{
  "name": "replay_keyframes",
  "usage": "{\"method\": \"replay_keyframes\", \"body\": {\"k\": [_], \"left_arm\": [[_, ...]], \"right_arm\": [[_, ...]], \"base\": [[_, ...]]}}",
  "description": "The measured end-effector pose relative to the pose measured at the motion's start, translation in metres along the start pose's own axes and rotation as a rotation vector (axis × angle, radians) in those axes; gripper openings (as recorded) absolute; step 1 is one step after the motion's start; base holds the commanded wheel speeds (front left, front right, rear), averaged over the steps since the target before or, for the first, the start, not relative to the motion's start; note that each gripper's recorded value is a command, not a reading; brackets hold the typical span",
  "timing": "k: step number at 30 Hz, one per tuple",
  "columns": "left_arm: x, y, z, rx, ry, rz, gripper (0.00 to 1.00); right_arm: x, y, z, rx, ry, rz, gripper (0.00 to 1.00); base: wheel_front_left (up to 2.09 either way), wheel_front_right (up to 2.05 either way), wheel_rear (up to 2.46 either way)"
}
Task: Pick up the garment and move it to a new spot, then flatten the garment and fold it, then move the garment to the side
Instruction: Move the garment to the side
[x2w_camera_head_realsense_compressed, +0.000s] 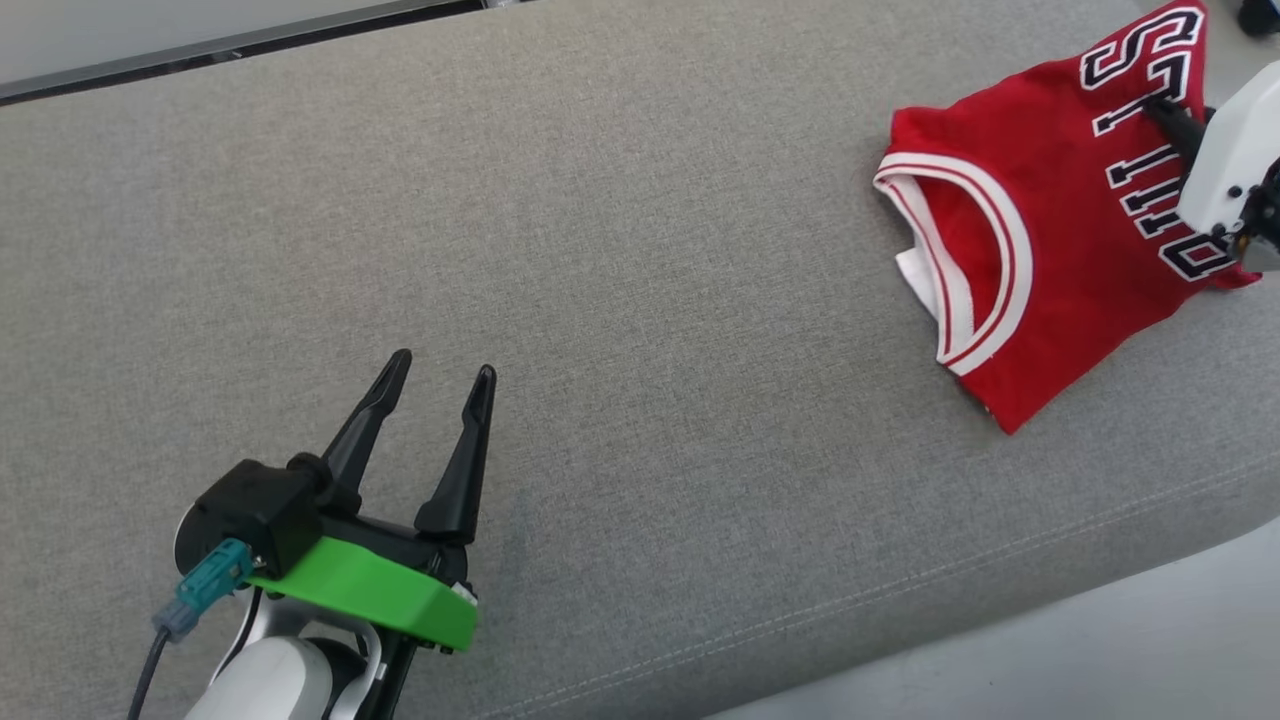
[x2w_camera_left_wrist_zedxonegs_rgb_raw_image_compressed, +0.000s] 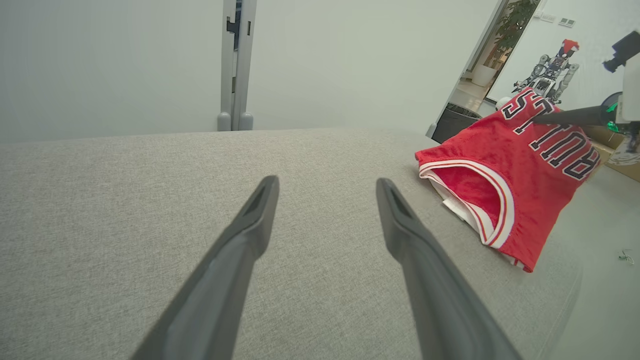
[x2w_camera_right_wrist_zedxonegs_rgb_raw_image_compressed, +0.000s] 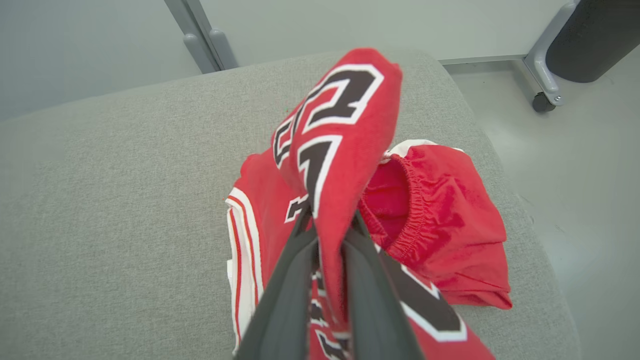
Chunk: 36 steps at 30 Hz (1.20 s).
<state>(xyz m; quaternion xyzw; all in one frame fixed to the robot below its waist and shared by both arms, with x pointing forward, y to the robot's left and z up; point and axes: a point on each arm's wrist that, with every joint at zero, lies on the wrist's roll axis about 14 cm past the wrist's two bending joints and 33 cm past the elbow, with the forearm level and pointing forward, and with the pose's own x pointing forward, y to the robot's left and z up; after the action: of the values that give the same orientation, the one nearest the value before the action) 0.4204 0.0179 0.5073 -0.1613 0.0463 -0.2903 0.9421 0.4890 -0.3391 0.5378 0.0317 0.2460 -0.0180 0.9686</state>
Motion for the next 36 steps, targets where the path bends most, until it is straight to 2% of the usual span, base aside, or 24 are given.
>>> {"method": "replay_keyframes", "body": {"k": [13, 18, 29, 35, 36], "left_arm": [[0.009, 0.022, -0.007, 0.018, 0.036, 0.017, 1.00], [0.012, 0.028, -0.015, 0.020, 0.064, 0.017, 1.00], [0.012, 0.045, -0.033, 0.030, 0.135, 0.037, 1.00], [0.012, 0.048, -0.039, 0.036, 0.160, 0.037, 1.00], [0.012, 0.048, -0.039, 0.036, 0.161, 0.035, 1.00]], "right_arm": [[0.014, -0.055, 0.024, -0.075, -0.006, -0.152, 0.00], [0.025, -0.073, 0.009, -0.100, 0.027, -0.206, 0.00], [0.051, -0.098, -0.036, -0.061, 0.089, -0.294, 0.00], [0.057, -0.104, -0.039, -0.067, 0.060, -0.326, 0.00], [0.056, -0.108, -0.038, -0.063, 0.051, -0.339, 0.09]], "base": [[0.00, 0.00, 0.00], [0.00, 0.00, 0.00], [0.00, 0.00, 0.00], [0.00, 0.00, 0.00], [0.00, 0.00, 0.00]]}}
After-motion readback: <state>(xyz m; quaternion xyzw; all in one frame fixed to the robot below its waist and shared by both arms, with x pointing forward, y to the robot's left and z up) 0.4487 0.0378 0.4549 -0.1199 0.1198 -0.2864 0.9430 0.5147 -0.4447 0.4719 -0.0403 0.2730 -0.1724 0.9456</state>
